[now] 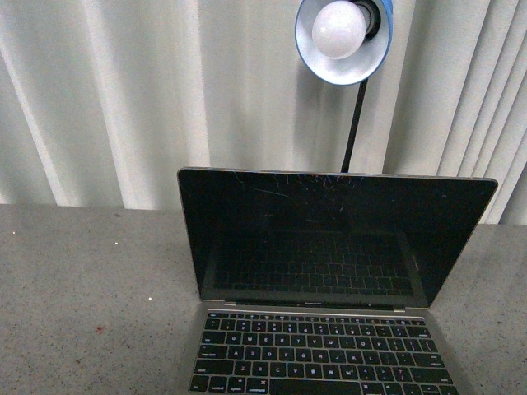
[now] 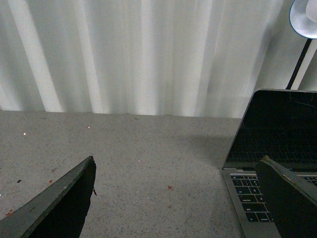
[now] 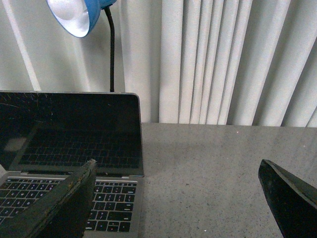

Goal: Close laptop

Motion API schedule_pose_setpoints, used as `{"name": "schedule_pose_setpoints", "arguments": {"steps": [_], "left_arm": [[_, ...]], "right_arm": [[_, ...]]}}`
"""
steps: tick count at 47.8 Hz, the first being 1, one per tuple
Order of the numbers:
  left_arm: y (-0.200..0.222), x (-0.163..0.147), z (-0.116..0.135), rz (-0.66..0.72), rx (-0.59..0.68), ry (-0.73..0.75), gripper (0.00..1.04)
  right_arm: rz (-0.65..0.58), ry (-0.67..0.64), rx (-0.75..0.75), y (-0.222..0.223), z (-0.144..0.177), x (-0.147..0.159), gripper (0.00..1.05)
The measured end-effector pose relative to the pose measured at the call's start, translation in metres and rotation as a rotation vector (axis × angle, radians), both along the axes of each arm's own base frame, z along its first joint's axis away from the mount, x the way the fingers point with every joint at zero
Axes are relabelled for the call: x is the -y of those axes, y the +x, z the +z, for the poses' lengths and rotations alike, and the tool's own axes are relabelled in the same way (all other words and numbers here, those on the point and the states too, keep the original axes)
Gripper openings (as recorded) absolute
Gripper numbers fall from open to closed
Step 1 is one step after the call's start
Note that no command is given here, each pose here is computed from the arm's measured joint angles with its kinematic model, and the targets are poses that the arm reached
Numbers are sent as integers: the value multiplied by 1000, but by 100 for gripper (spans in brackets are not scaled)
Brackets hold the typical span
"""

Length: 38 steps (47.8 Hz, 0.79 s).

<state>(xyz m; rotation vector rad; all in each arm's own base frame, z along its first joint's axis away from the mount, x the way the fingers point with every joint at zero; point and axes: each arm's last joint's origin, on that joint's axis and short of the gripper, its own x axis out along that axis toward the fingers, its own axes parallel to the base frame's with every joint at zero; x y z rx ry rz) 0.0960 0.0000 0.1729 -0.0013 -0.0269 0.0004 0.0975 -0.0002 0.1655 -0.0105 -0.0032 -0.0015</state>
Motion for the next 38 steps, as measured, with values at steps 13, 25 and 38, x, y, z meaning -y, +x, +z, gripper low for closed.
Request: {"name": "schedule_pose_setpoints", "arguments": {"steps": [13, 25, 38], "left_arm": [[0, 0, 0, 0, 0, 0, 98], [0, 0, 0, 0, 0, 0, 98], [0, 0, 0, 0, 0, 0, 98]], "right_arm": [[0, 0, 0, 0, 0, 0, 97], [0, 0, 0, 0, 0, 0, 97], [0, 0, 0, 0, 0, 0, 97]]}}
